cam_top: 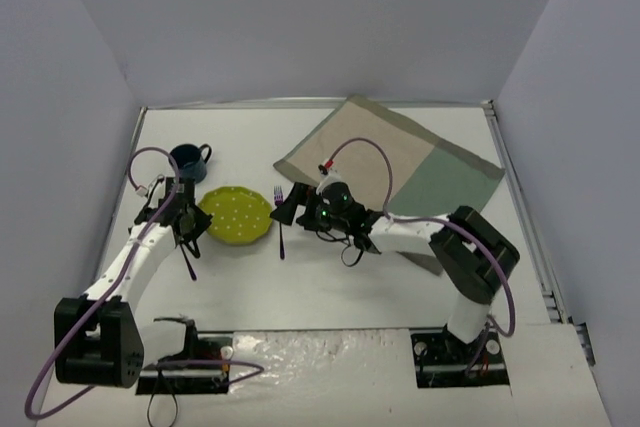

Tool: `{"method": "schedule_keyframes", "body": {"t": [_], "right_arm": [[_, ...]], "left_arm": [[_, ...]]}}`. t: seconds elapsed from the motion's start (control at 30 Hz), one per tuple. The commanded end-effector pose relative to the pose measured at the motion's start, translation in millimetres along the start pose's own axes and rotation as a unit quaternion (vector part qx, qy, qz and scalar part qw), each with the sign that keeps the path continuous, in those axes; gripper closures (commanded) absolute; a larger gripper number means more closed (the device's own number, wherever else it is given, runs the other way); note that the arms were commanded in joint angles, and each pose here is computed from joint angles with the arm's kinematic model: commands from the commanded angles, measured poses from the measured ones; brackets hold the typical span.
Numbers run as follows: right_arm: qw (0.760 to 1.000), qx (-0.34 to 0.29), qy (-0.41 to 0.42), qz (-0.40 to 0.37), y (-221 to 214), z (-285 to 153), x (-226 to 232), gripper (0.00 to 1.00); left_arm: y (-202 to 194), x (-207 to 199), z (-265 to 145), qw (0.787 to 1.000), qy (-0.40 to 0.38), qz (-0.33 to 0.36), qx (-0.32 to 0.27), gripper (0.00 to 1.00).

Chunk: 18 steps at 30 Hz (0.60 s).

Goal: Set the dinner table for one person

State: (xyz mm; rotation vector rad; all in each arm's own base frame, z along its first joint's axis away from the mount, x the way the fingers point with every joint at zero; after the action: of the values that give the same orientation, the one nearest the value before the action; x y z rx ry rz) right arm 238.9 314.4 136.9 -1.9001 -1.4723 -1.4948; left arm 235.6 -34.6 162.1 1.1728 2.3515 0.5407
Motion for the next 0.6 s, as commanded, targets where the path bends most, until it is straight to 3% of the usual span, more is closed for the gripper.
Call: {"method": "schedule_keyframes", "body": {"t": [0.0, 0.57], "right_arm": [[0.996, -0.006, 0.083, 0.033, 9.1, 24.8, 32.6, 0.07], [0.990, 0.051, 0.115, 0.057, -5.7, 61.9, 32.0, 0.15]], "left_arm": [[26.7, -18.9, -24.5, 0.993, -0.081, -0.053, -0.067, 1.00], [23.5, -20.4, -46.5, 0.980, -0.159, -0.084, -0.088, 1.00]]}}
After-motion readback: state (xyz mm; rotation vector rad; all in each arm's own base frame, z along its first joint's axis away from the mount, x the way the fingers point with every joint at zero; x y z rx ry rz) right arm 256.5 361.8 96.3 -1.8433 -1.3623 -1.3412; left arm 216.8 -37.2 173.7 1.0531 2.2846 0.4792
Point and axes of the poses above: each gripper's point midway between its finger pads, its own z axis out along the fingers, its own x axis along the line the jaws close on, y = z × x, the point moved 9 cm from there along -z, back along the fingers, and after that the axes turned 13 degrees about z, right-handed, at the moved point
